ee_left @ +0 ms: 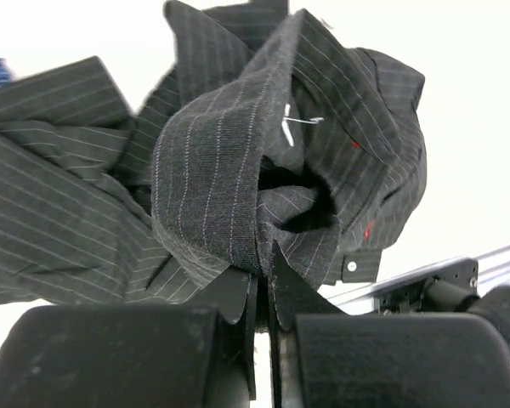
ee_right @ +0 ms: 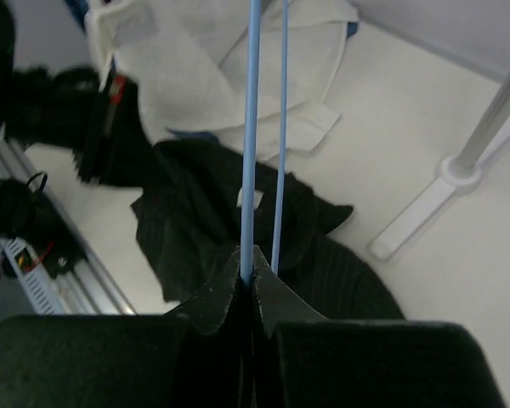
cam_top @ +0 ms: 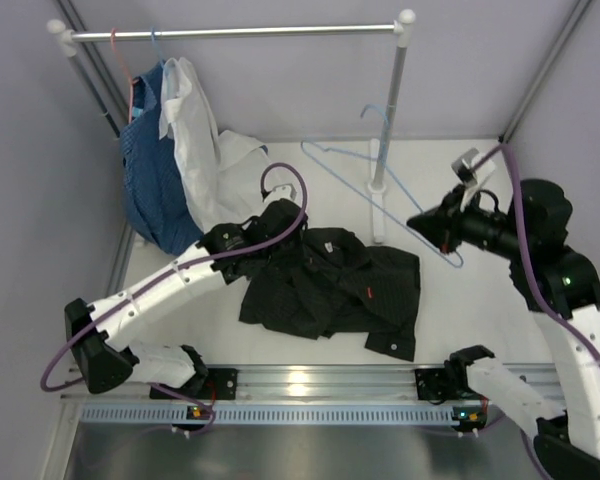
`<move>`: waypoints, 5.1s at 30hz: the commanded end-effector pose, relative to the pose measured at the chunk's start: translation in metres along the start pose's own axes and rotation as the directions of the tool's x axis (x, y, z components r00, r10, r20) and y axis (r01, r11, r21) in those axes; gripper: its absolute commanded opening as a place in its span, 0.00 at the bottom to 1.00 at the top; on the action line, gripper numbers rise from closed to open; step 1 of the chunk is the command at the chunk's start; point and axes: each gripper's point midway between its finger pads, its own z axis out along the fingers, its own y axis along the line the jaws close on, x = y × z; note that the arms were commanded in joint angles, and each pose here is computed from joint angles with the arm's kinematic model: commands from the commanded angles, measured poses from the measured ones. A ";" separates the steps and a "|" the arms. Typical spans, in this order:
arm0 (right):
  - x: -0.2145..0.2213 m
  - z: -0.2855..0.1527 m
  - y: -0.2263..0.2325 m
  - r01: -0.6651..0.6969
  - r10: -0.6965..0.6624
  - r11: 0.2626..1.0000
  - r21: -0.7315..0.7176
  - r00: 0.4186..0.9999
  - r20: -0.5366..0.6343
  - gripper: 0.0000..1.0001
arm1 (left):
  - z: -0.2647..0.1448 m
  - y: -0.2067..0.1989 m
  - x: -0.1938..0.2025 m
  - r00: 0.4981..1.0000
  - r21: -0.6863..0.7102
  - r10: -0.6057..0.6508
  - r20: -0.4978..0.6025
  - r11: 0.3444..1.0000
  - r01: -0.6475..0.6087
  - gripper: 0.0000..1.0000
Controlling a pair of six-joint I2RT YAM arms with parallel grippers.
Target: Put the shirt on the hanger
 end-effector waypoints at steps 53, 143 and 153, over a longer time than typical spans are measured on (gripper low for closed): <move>0.106 -0.011 0.104 -0.042 -0.173 0.728 -0.684 0.954 -0.244 0.00 | -0.138 0.001 -0.101 0.870 0.163 0.446 0.209 0.861 -0.481 0.00; 0.015 0.009 0.132 0.071 0.278 0.730 -0.680 0.878 0.390 0.00 | -0.169 -0.113 -0.129 0.707 0.449 0.516 0.483 0.547 -0.707 0.98; 0.025 -0.003 0.136 0.098 0.288 0.710 -0.697 0.863 0.415 0.00 | -0.206 -0.100 -0.175 0.491 0.178 0.577 0.652 0.513 -0.840 0.98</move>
